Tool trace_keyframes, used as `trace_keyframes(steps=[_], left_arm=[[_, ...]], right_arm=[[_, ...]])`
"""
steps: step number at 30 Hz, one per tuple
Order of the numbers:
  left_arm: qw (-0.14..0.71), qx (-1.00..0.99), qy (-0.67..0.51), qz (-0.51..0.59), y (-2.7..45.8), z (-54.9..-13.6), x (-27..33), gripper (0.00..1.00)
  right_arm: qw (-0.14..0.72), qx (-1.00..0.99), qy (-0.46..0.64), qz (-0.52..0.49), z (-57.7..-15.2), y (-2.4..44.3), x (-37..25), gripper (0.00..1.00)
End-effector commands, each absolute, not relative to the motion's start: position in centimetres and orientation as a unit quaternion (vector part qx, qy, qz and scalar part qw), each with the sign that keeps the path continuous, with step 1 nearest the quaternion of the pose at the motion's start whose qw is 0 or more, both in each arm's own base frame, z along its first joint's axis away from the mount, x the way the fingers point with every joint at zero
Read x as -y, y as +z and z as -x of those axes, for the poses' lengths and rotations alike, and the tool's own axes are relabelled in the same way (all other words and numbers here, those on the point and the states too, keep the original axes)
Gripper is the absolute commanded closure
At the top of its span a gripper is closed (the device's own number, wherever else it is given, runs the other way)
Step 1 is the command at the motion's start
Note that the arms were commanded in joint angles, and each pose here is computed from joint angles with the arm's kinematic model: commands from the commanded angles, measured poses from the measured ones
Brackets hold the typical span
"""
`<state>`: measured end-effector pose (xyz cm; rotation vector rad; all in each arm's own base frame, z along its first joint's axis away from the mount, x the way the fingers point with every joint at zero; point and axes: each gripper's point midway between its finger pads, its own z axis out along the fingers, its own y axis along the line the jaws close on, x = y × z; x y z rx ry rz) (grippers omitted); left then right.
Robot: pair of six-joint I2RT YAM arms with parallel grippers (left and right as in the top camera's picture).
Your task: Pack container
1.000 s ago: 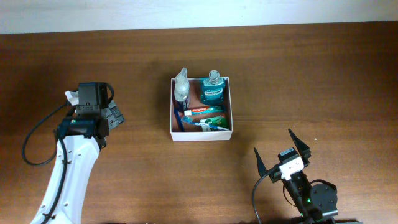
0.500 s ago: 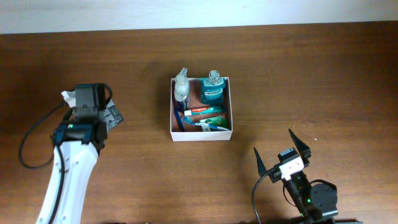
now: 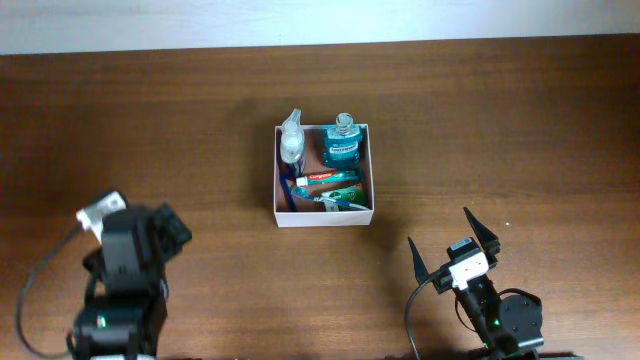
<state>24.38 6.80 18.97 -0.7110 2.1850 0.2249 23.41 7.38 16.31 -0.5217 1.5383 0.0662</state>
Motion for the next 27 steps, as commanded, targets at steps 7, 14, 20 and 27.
trace_keyframes(steps=[7,14,20,27], left_arm=[[0.432,-0.849,0.086,0.292,14.3,-20.1,-7.2,0.01],[0.517,-0.803,0.034,0.295,14.0,-21.3,-6.8,0.01],[0.593,-0.753,-0.001,0.285,14.9,-23.4,-6.5,0.01],[0.644,-0.714,-0.031,0.273,15.1,-24.4,-6.2,0.01]], right_arm=[[0.687,-0.685,0.033,0.238,-23.3,16.2,-7.5,0.02],[0.687,-0.685,0.033,0.238,-23.3,16.2,-7.5,0.02],[0.687,-0.685,0.033,0.238,-23.3,16.2,-7.5,0.02],[0.687,-0.685,0.033,0.238,-23.3,16.2,-7.5,0.02]])
